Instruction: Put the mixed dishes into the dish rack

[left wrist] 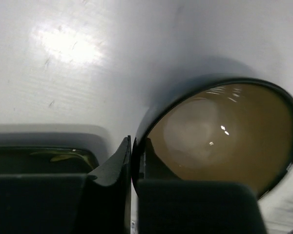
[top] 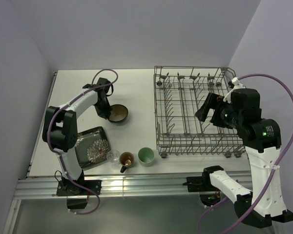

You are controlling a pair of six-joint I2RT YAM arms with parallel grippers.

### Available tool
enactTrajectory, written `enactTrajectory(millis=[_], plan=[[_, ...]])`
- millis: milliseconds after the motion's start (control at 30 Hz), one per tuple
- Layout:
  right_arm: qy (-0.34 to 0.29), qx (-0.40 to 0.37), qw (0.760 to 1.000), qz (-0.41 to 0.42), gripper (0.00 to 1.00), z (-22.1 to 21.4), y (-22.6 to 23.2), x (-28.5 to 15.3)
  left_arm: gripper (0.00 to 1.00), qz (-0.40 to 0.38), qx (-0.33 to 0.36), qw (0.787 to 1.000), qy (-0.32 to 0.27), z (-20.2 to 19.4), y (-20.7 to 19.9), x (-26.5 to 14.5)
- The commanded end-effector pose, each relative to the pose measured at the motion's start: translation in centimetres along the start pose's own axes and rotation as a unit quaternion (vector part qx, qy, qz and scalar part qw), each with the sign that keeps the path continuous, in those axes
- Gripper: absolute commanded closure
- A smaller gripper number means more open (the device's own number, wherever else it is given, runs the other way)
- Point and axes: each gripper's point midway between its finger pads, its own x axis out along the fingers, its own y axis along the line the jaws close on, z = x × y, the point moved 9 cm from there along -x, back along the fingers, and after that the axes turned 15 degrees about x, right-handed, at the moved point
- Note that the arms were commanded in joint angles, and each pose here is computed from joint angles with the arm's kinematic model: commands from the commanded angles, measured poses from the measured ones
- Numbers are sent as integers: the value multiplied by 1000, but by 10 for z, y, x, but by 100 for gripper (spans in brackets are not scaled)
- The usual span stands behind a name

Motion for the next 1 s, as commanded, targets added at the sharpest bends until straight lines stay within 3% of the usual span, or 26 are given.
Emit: enactTrajectory(millis=[0, 233, 433, 467, 633, 700, 833, 967], plan=[[0, -3, 1000, -3, 4, 1, 0, 4, 100, 3, 9, 1000, -23, 13, -4, 5], [27, -2, 1000, 12, 4, 6, 10, 17, 100, -9, 2, 997, -78, 29, -1, -37], [76, -1, 996, 52, 4, 14, 28, 38, 100, -58, -20, 980, -187, 46, 5, -131], [87, -1, 994, 66, 3, 15, 31, 41, 100, -82, -23, 970, -226, 47, 8, -159], [141, -8, 977, 157, 0, 16, 62, 53, 100, -206, -19, 926, -314, 44, 5, -236], [146, -1, 970, 194, 0, 21, 76, 54, 100, -296, -4, 885, -361, 41, -2, -270], [155, 5, 949, 275, 0, 28, 106, 50, 100, -441, 30, 816, -372, 31, -24, -303], [143, 12, 928, 345, 0, 32, 134, 39, 100, -517, 67, 789, -326, 22, -48, -303]])
